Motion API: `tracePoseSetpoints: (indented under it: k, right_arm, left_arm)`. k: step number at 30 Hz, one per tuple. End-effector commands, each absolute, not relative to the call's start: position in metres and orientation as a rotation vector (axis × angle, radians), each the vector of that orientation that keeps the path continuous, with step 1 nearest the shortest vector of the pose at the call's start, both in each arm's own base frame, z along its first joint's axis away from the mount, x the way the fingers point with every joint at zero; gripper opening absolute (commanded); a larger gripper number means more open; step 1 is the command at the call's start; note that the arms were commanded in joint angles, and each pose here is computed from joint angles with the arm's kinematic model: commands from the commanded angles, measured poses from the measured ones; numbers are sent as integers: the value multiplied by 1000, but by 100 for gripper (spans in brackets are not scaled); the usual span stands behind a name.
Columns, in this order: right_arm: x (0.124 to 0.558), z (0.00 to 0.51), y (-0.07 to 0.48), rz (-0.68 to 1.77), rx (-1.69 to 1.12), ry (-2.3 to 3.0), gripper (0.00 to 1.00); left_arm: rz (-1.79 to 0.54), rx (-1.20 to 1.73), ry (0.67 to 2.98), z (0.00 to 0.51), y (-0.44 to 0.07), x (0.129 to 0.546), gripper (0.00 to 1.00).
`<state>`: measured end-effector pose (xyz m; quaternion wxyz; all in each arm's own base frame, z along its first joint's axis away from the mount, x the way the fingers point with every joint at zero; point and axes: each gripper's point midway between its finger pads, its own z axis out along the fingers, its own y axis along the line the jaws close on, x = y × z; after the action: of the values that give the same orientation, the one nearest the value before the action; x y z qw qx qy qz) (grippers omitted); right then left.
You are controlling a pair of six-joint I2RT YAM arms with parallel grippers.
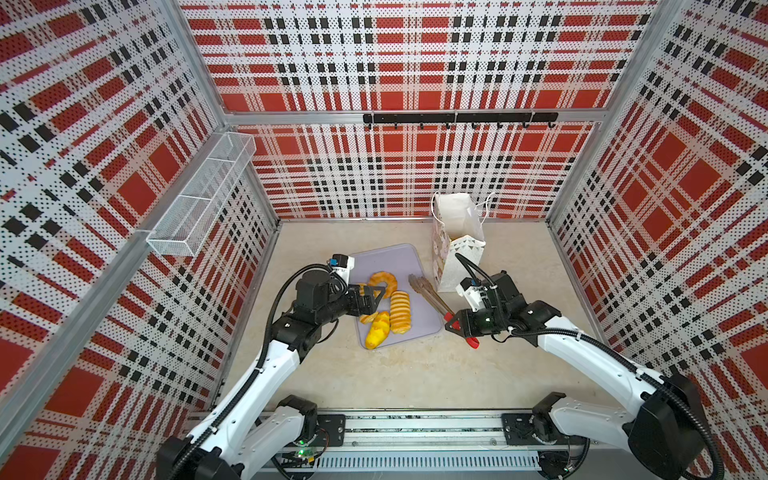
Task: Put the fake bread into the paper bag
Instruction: 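Move the open tongs to the ribbed roll nearest the bag, then position the tongs around the ribbed roll and close them with the right gripper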
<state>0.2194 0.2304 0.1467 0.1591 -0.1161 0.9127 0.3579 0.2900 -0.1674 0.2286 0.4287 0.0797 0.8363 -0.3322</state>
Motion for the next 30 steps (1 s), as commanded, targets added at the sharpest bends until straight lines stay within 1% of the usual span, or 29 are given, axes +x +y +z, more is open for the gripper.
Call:
tracePoseSetpoints:
  k: [1,5,10,14,16,22,30]
  right_arm:
    - [217,159,234,1075,-368,2556,31]
    - [209,157,227,1043,-377,2567,32]
    - [197,155,224,1060,-428,2586,32]
    - [192,157,218,1013,-466,2599,33]
    - [191,158,217,1012,-470,2601,33]
    - [190,157,220,1038,-485,2605,33]
    - [184,154,224,1107,-499,2617,33]
  left_arm:
    - [-846,245,2085,225,-176,287,98]
    - [-824,222,2138,213,-181,290,98]
    - [-783,197,2175,203,-180,293,98]
    - [-812,167,2202,191,-182,292,98]
    - [-830,180,2211,189,-185,289,98]
    - [-778,203,2222,189,-179,291,98]
    - [-882,283,2213,190,-185,282,98]
